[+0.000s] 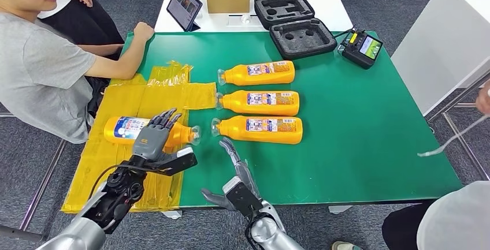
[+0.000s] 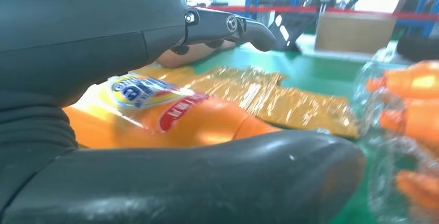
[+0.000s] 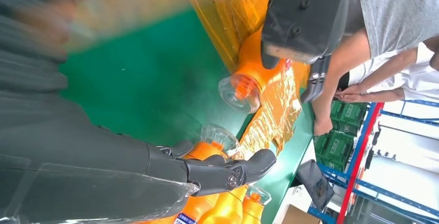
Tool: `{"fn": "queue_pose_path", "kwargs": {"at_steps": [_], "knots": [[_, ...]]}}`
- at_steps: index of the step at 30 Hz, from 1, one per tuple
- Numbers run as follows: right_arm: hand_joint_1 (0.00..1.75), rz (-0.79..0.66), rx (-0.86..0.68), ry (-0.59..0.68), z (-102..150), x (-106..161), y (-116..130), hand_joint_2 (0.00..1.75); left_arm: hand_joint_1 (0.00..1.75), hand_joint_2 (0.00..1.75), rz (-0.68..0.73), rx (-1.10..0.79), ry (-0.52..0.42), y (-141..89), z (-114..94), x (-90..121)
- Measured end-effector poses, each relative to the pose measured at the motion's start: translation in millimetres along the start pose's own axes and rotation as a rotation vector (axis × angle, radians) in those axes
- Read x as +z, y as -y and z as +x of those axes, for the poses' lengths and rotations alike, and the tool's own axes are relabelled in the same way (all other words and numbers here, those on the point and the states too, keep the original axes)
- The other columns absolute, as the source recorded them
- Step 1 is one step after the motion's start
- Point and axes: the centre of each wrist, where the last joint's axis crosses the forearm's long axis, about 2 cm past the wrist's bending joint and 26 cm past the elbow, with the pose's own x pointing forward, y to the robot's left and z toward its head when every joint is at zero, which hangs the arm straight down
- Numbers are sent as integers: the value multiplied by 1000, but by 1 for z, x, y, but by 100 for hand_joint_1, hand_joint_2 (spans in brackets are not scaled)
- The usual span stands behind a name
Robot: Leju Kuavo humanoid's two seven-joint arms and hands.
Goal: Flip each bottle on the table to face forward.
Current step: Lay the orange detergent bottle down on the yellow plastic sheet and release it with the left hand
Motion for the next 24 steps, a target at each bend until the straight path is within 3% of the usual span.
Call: {"fn": "queue_pose_path", "kwargs": {"at_steps": [2,10,13,16,18,24], "knots": [[0,0,0,2,0,0,0,175,0,175,37,9,18,1,5,5],[0,-20,81,28,1,1,1,175,0,175,155,50,113,-4,38,16],[0,5,313,144,2,0,6,175,0,175,211,65,147,-7,51,18],[0,151,645,338,2,-4,18,175,0,175,286,99,174,-9,62,24],[0,214,821,401,1,-8,32,175,0,175,342,137,182,-10,68,32],[0,88,983,296,-5,-15,81,175,0,175,424,257,181,-9,80,50]]}}
